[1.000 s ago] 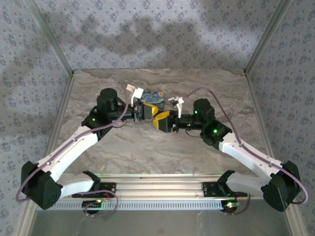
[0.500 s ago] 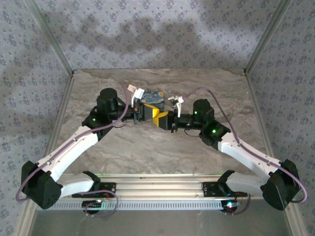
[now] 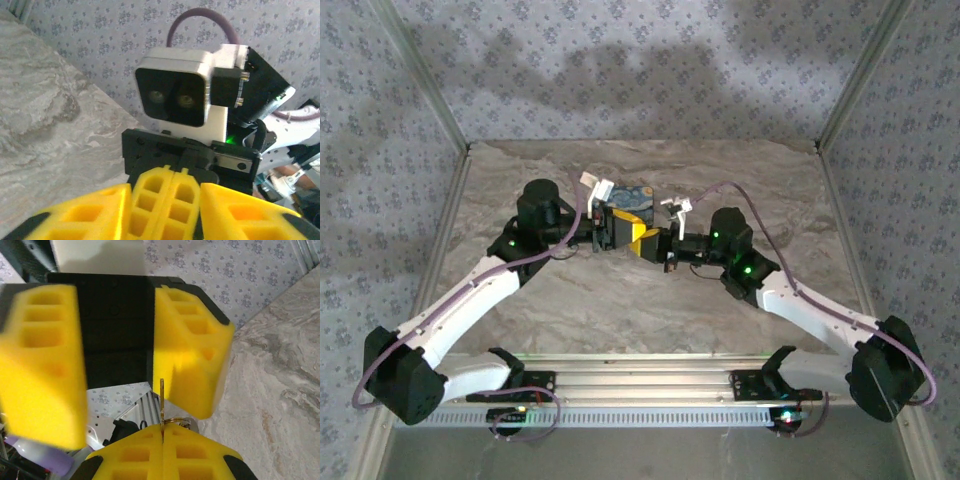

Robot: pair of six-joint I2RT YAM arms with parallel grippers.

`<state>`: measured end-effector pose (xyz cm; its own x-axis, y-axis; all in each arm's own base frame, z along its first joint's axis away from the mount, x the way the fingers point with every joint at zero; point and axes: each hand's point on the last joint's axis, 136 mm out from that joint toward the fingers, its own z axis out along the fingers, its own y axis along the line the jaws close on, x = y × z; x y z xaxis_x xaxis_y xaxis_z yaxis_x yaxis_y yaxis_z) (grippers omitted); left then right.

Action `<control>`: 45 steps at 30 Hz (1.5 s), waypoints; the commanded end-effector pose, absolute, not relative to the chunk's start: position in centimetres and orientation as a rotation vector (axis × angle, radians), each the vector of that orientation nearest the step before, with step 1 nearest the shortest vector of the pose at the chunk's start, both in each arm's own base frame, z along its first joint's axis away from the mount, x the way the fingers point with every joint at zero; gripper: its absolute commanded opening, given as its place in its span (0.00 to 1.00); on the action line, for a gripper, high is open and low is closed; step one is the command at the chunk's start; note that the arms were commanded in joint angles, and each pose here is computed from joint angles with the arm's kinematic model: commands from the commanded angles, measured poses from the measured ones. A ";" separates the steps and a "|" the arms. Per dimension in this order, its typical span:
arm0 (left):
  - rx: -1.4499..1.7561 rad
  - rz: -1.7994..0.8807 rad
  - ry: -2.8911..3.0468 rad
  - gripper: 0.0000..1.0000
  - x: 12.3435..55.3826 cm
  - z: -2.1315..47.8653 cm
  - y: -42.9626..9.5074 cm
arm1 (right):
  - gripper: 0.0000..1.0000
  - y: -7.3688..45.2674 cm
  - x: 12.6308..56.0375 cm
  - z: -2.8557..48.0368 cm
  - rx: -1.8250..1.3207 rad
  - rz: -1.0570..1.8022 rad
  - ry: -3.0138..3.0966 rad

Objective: Unlock the padlock with the key

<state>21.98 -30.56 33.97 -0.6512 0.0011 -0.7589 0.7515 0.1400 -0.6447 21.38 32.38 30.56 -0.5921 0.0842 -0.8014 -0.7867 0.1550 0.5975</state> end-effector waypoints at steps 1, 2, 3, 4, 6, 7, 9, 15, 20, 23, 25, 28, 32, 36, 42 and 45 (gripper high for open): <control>0.715 -1.578 1.745 0.54 21.9 36.2 -30.3 | 0.00 32.6 21.4 31.6 -0.669 1.543 1.651; 0.691 -1.570 1.752 0.57 22.2 36.2 -30.1 | 0.00 32.5 21.4 31.6 -0.671 1.540 1.650; 0.662 -1.568 1.760 0.59 22.5 36.2 -29.7 | 0.00 32.5 21.4 31.5 -0.670 1.537 1.650; 0.637 -1.567 1.762 0.60 22.9 36.4 -29.3 | 0.00 32.5 21.4 31.4 -0.668 1.536 1.654; 0.582 -1.570 1.769 0.61 23.5 36.3 -28.4 | 0.00 32.5 21.4 31.3 -0.668 1.534 1.656; 0.554 -1.575 1.770 0.61 23.7 36.2 -27.9 | 0.00 32.5 21.5 31.3 -0.664 1.533 1.656; 0.525 -1.580 1.774 0.61 23.9 35.7 -27.3 | 0.00 32.4 21.6 31.2 -0.659 1.529 1.653; 0.528 -1.650 1.785 0.55 22.8 34.0 -27.1 | 0.00 32.3 22.0 31.3 -0.647 1.519 1.645; 0.567 -1.679 1.785 0.48 21.8 33.5 -27.2 | 0.00 32.6 22.2 31.3 -0.650 1.527 1.645; 0.588 -1.683 1.789 0.44 21.4 33.4 -27.3 | 0.00 32.7 22.2 31.2 -0.650 1.535 1.647; 0.591 -1.682 1.796 0.40 21.5 33.3 -27.3 | 0.00 32.8 22.3 31.3 -0.653 1.540 1.645; 0.603 -1.686 1.796 0.31 21.4 33.2 -27.5 | 0.00 32.9 22.4 31.1 -0.655 1.543 1.651; 0.619 -1.684 1.799 0.24 21.2 33.2 -27.6 | 0.00 33.0 22.5 31.0 -0.657 1.544 1.656; 0.620 -1.684 1.812 0.25 21.3 32.9 -27.8 | 0.00 33.1 22.4 31.0 -0.661 1.547 1.655; 0.633 -1.689 1.823 0.22 21.1 32.4 -28.0 | 0.00 33.2 22.3 30.8 -0.678 1.552 1.664; 0.646 -1.692 1.831 0.12 20.9 32.3 -28.2 | 0.00 33.4 22.4 30.5 -0.684 1.550 1.682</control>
<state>22.36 -27.53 30.83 -0.7582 -0.0670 -0.6485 0.6345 0.1528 -0.7576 22.22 32.97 29.80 -0.5951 0.0980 -0.7976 -0.7846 0.1441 0.6031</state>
